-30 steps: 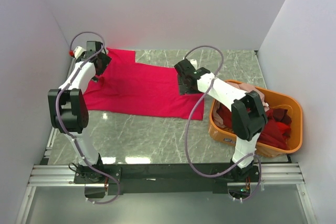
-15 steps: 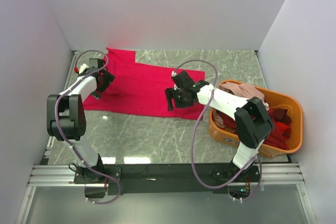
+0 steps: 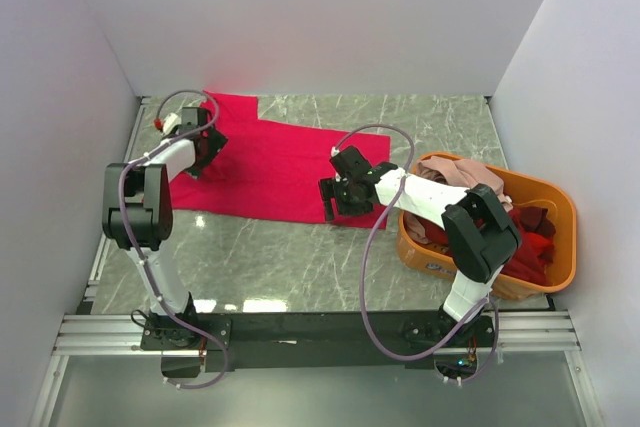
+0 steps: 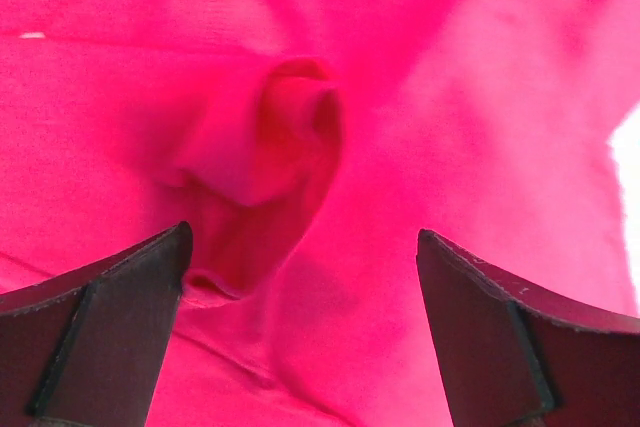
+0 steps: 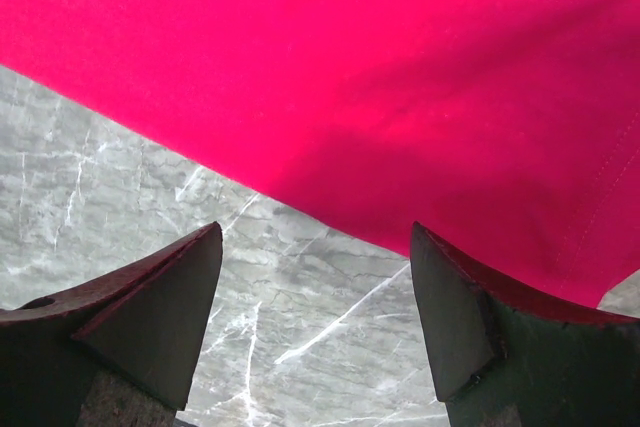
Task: Fold and stack the t-shirts
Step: Fold the tshirt
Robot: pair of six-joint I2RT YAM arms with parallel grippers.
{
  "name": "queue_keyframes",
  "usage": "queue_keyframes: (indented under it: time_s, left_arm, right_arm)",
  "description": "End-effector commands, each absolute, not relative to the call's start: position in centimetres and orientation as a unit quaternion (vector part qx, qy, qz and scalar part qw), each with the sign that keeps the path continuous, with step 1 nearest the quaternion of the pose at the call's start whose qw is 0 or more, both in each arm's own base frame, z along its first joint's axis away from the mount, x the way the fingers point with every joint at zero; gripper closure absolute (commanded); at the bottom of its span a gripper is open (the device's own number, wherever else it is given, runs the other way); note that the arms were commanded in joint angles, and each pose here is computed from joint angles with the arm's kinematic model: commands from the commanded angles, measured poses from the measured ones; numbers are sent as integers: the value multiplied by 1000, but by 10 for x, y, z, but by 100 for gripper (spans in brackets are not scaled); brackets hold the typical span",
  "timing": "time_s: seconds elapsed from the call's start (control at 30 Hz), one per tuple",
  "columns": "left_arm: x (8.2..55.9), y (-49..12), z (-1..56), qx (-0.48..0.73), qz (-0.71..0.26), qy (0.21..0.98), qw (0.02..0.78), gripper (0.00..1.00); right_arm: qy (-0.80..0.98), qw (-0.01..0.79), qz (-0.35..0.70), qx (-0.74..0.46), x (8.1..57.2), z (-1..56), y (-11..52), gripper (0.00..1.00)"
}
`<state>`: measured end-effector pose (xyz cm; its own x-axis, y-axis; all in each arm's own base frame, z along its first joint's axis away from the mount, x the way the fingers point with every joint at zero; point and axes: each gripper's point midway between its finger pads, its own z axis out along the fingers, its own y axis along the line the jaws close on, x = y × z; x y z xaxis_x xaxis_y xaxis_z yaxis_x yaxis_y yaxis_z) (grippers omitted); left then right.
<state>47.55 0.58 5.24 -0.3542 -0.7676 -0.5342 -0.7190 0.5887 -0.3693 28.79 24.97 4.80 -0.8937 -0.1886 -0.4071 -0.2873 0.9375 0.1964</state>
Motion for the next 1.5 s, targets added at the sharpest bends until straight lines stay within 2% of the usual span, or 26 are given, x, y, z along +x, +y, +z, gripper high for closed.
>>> queue_keyframes:
  time_s: [0.0,0.23,0.4,0.6,0.77,0.9,1.07,1.47]
  left_arm:
    - [507,-7,93,-441,-46,800,404,0]
    - [556,-21,64,-415,-58,820,389,1]
    - [574,-34,93,-378,-70,817,430,0]
    - [569,-10,145,-389,-14,790,474,1]
    - [549,-1,158,-388,14,794,467,1]
    - [521,-14,128,-368,-12,822,435,1]
    - [501,-32,110,-350,-68,829,431,1]
    - [514,-12,74,-369,-16,838,402,1]
  right_arm:
    - [962,213,126,-113,297,51,251,18]
    - [961,227,125,-101,297,66,246,19]
    - [958,242,117,-99,297,73,240,19]
    - [958,238,125,-99,295,72,242,19]
    - [956,241,130,-105,292,73,242,19]
    - [955,244,132,-105,291,70,242,19]
    - [957,226,143,-110,284,61,245,19]
    - [964,216,120,-104,280,47,235,19]
